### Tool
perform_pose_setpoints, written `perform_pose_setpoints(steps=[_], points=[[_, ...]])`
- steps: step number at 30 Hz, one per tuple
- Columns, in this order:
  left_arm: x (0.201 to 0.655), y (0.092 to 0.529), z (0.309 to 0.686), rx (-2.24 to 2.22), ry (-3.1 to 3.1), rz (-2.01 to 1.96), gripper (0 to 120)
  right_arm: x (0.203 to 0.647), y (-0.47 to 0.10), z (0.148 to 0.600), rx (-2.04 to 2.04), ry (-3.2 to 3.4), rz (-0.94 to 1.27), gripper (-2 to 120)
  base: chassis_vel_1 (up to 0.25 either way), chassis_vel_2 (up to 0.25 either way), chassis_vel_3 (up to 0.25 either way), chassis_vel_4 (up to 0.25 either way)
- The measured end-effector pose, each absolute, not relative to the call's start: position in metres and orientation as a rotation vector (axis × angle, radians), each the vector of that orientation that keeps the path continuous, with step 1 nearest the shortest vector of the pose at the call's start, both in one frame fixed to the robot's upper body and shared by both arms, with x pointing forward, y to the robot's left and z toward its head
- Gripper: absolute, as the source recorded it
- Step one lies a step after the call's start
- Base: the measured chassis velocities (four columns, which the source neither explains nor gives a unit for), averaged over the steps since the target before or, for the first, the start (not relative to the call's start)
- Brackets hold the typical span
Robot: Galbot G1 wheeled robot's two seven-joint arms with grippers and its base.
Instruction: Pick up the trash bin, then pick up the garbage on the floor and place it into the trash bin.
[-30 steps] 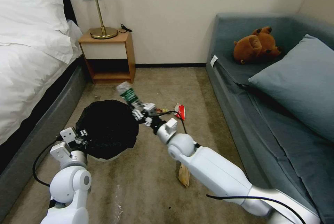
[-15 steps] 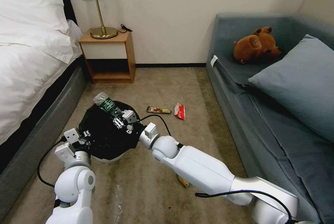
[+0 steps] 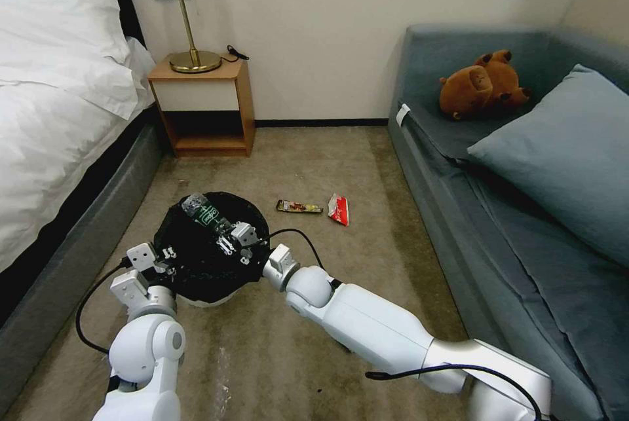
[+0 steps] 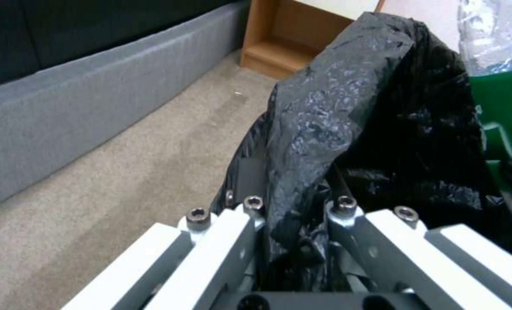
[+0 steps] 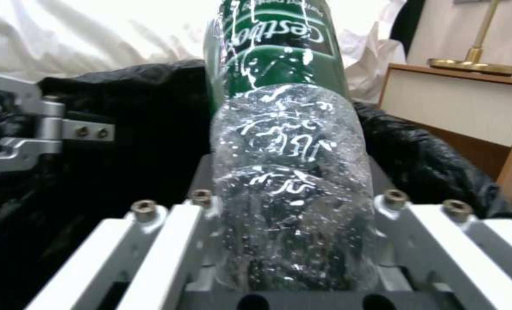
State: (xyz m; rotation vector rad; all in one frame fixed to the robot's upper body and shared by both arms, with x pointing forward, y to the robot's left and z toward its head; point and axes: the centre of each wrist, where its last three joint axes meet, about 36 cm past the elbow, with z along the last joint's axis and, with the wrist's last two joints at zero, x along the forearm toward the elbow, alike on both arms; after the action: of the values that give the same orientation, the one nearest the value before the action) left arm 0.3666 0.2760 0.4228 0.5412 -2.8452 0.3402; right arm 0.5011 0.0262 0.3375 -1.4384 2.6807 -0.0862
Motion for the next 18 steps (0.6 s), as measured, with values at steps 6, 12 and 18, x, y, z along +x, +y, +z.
perform_pose_setpoints(steps=[6, 12, 18], points=[[0.366, 0.276, 0.423, 0.535, -2.848, 0.338, 4, 0.495, 0.029, 0.333, -1.457, 2.681, -0.082, 54, 0.0, 0.0, 0.0, 0.0], [0.364, 0.277, 0.423, 0.54, -2.845, 0.339, 4, 0.49, 0.029, 0.33, -1.462, 2.684, -0.074, 74, 0.0, 0.0, 0.0, 0.0], [0.364, 0.278, 0.423, 0.546, -2.848, 0.343, 4, 0.493, 0.029, 0.331, -1.452, 2.685, -0.074, 93, 0.0, 0.0, 0.0, 0.0]])
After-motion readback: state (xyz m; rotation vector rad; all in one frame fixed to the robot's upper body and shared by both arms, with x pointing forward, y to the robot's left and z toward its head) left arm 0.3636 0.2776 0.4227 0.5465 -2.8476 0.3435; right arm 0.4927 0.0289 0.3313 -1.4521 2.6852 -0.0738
